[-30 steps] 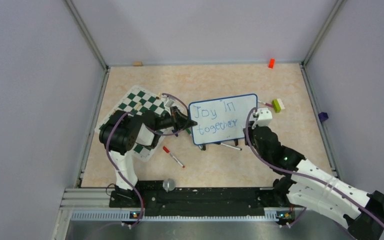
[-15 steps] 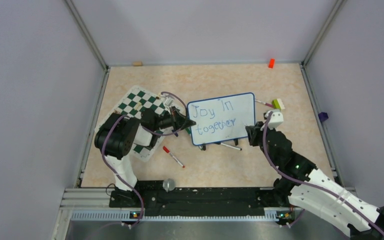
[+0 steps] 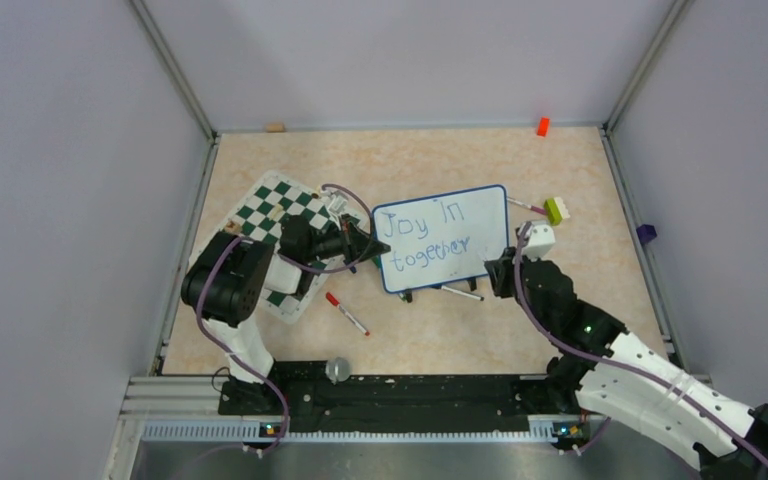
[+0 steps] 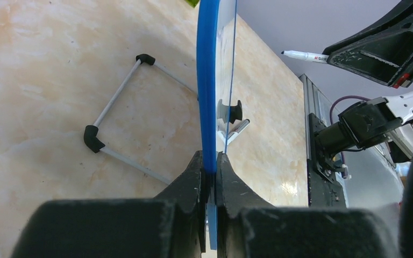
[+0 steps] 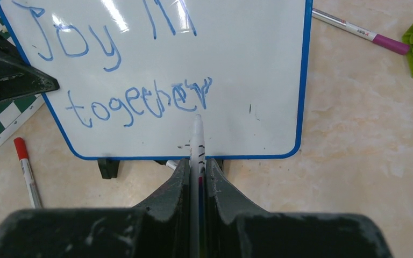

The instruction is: Write a sentence on the whiteboard

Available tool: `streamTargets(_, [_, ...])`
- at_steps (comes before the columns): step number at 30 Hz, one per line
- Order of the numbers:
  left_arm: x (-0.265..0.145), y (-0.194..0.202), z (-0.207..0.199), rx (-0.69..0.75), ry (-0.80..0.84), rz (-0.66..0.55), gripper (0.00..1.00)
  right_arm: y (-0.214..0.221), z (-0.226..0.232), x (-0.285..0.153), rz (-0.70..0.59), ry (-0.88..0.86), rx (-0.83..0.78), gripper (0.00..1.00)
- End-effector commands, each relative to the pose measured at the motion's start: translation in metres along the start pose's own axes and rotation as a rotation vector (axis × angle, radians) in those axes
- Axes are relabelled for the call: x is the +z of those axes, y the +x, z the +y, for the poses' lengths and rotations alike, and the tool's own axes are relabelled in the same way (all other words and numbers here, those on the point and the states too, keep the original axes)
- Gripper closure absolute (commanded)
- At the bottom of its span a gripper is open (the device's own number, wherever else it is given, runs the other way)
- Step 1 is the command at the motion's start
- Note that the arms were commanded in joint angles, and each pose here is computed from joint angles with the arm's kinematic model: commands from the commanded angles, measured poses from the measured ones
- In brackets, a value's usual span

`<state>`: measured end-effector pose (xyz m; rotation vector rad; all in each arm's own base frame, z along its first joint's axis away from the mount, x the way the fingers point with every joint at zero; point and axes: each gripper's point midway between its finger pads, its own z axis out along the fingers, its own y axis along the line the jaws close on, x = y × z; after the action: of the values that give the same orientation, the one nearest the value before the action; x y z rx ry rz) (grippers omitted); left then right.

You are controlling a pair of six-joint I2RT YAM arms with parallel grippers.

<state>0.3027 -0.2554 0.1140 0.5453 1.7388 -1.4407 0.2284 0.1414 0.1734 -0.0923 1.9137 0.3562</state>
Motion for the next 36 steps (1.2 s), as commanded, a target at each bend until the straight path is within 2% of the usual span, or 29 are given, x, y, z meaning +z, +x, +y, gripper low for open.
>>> streamTargets(1, [-0.004, 0.035, 0.006, -0.052, 0.024, 0.057, 1.0, -0.013, 0.002, 0.003, -0.007, 0.015, 0.012, 1.0])
streamTargets(10, [-0.004, 0.039, 0.002, -0.038, 0.077, 0.067, 1.0, -0.021, -0.007, 0.023, 0.004, 0.137, -0.061, 1.0])
streamTargets(36, [-0.005, 0.039, 0.003, -0.037, 0.059, 0.087, 1.0, -0.036, 0.009, 0.048, 0.034, 0.088, -0.083, 1.0])
